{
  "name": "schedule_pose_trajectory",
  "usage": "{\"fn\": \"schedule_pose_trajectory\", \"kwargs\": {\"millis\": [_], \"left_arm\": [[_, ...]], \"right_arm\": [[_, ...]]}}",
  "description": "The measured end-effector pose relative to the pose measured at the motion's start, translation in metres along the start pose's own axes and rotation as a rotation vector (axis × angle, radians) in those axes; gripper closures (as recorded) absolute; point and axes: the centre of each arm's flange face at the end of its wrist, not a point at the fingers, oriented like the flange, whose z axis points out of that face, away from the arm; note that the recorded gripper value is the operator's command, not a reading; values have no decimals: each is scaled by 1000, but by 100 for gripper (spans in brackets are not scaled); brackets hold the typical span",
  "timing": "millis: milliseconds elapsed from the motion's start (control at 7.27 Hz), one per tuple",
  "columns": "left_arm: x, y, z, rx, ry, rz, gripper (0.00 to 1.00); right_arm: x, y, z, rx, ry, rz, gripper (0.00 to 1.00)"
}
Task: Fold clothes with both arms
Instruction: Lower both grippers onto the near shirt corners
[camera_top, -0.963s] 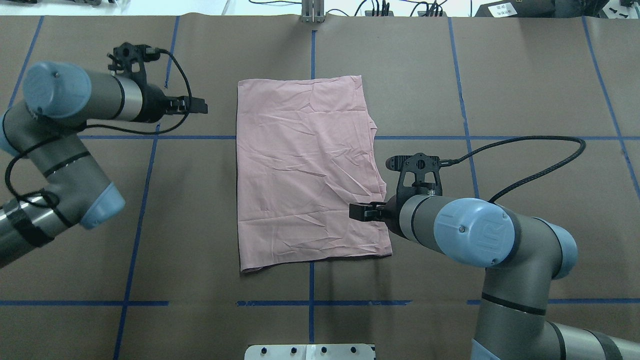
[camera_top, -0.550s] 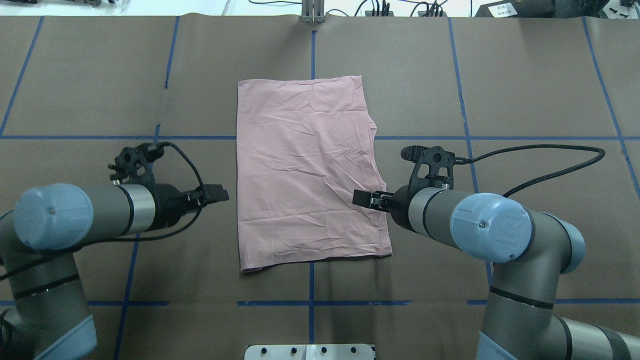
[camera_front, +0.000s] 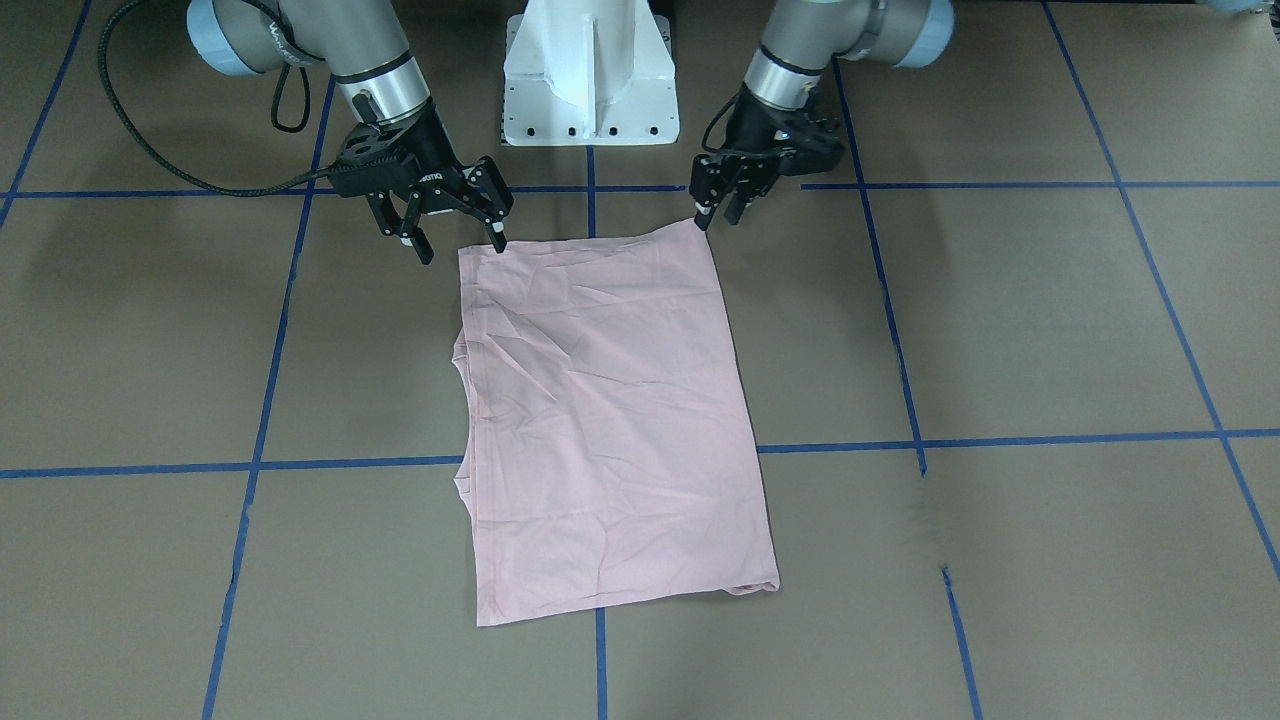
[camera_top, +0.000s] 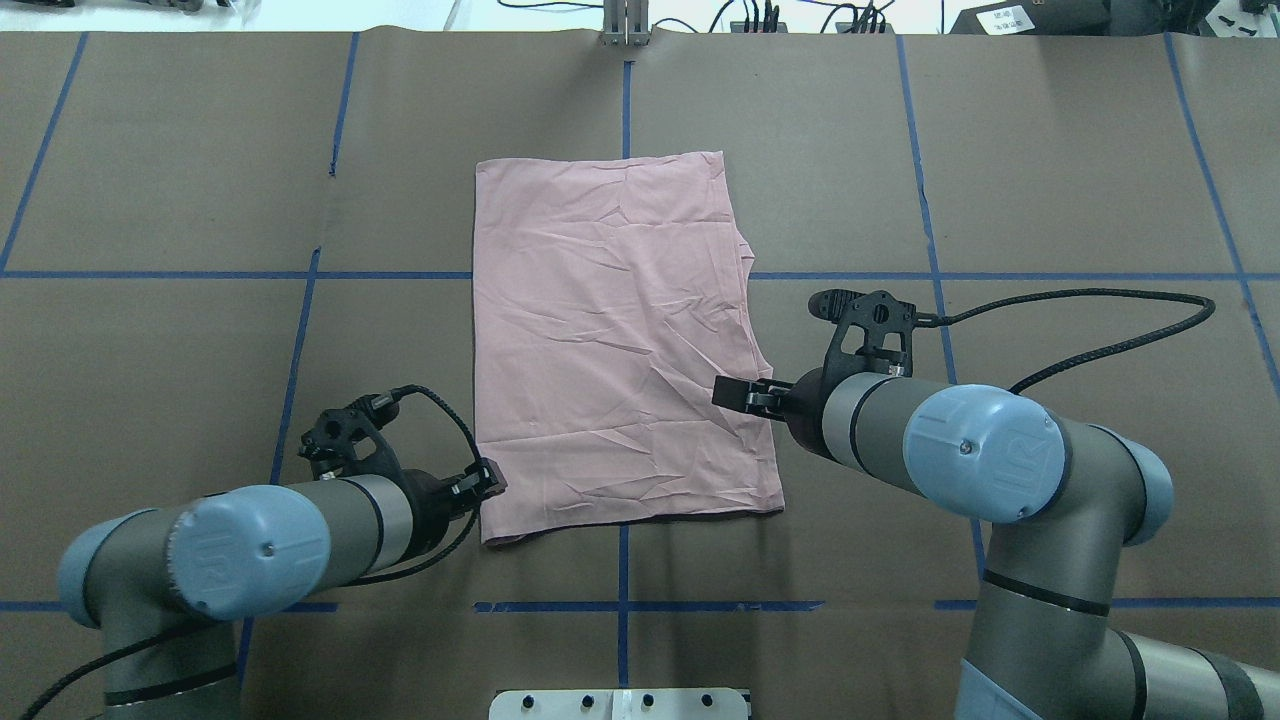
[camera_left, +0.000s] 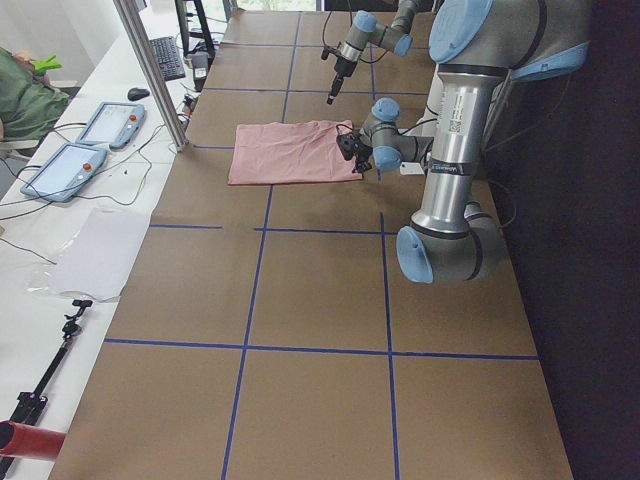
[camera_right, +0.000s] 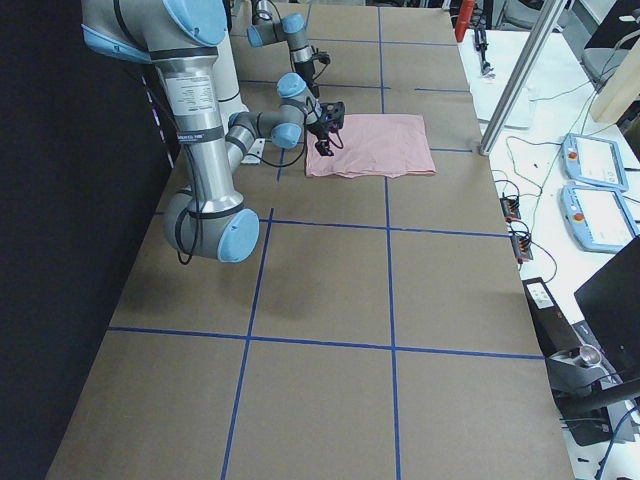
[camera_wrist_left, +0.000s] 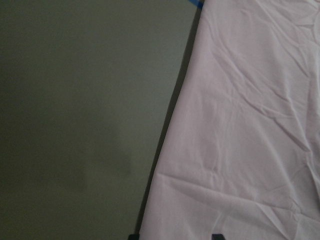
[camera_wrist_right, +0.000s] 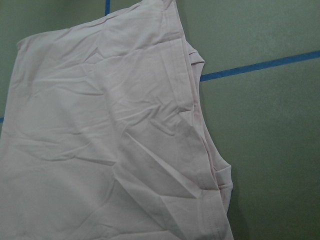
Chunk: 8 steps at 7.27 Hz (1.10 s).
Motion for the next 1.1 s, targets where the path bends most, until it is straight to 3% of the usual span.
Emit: {"fn": "schedule_pose_trajectory", "kwargs": {"millis": [413,1100], "left_arm": [[1,10,25,7,-52,16,43],[0,23,28,-18,-58,55,49]], "right_arm": [[0,1,0,0,0,-1,0],[0,1,-1,-1,-2,0,0]]}}
